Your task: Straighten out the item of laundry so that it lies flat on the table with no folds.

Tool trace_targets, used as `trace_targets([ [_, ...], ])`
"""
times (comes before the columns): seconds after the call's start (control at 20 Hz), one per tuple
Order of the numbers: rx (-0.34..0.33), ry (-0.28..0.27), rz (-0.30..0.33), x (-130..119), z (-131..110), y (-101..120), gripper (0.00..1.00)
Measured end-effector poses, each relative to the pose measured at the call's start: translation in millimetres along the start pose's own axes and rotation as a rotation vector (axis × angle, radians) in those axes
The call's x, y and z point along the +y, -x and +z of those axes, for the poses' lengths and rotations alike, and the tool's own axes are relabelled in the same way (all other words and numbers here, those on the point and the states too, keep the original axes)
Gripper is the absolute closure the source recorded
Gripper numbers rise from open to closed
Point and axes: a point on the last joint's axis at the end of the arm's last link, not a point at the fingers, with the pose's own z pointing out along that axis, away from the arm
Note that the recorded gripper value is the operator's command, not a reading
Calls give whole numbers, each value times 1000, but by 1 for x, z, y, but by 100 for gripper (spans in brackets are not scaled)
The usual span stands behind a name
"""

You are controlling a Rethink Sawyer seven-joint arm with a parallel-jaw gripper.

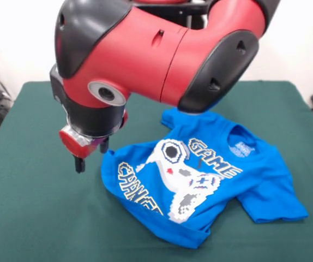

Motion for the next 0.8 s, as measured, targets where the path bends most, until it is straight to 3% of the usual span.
trace_targets([
  [0.5, -56, 57, 13, 5, 29, 0, 0],
  [0.8, -44, 74, 18, 4, 44, -5, 0],
])
